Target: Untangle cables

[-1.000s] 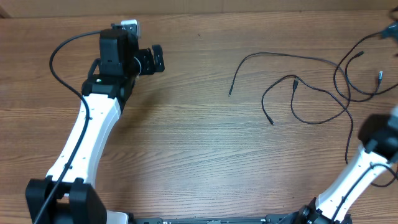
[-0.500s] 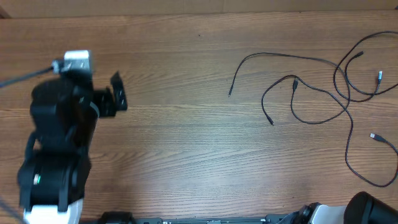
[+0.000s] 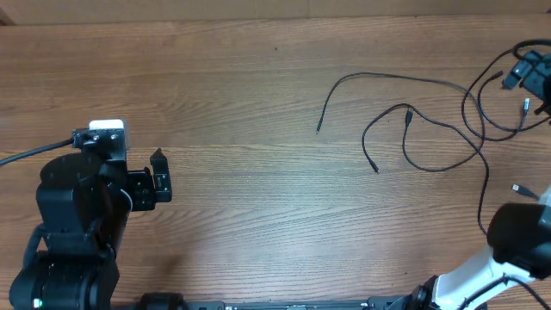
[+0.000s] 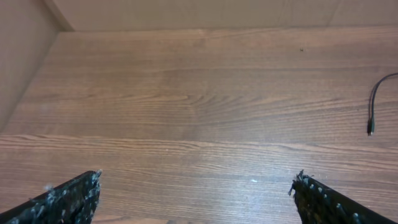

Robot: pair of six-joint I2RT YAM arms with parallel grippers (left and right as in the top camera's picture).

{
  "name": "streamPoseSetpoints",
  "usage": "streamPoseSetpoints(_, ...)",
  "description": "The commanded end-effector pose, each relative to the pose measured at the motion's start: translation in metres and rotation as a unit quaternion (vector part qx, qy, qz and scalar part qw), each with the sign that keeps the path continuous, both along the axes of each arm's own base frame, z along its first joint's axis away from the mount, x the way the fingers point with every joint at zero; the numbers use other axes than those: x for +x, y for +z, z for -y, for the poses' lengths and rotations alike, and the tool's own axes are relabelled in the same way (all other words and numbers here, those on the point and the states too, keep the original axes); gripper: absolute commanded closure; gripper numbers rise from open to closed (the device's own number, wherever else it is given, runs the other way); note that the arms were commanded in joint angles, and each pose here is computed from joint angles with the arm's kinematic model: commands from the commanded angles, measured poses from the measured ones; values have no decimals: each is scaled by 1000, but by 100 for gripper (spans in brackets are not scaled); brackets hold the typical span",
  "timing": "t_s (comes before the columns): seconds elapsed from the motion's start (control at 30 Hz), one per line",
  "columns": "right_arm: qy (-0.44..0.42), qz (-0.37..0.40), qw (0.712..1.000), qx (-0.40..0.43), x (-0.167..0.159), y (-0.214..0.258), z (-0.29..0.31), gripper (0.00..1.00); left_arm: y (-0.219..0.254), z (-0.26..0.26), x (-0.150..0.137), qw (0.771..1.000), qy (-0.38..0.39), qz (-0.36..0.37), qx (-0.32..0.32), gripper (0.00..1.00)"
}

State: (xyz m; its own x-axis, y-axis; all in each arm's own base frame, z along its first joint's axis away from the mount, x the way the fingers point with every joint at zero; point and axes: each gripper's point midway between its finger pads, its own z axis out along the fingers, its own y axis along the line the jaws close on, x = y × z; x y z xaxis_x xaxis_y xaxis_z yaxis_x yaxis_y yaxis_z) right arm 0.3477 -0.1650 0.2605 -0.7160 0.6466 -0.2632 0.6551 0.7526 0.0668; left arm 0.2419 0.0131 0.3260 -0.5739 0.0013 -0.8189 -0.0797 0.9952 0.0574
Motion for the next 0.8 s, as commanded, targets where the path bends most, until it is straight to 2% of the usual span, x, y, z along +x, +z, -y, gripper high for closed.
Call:
streamPoseSetpoints(0.0,-20,-8,1000,21,0,-37,-4,0,5,-6,-3,1000,11,10,13,0)
streamPoseSetpoints(0.1,-29,-19,998,53,10,-94,-3,0,6,-7,-3,1000,14,11,15,0)
streamPoseSetpoints(0.17,-56,5,994,88,22,-122,-3,0,7,-7,-2,1000,13,15,15,0)
streamPoseSetpoints(0.3,-76,33,991,100,40,-163,7,13,10,-7,-1,1000,13,20,14,0)
streamPoseSetpoints(0.33,-75,32,992,100,42,-172,9,13,10,-7,-1,1000,13,20,14,1)
streamPoseSetpoints(0.57,-78,23,994,66,61,-220,32,23,9,-2,-1,1000,12,21,-7,0)
streamPoseSetpoints(0.7,-68,17,997,38,62,-228,42,32,9,-1,0,1000,10,22,-9,0)
streamPoseSetpoints(0.77,-63,2,998,19,57,-226,48,32,10,-1,0,1000,10,23,-9,0)
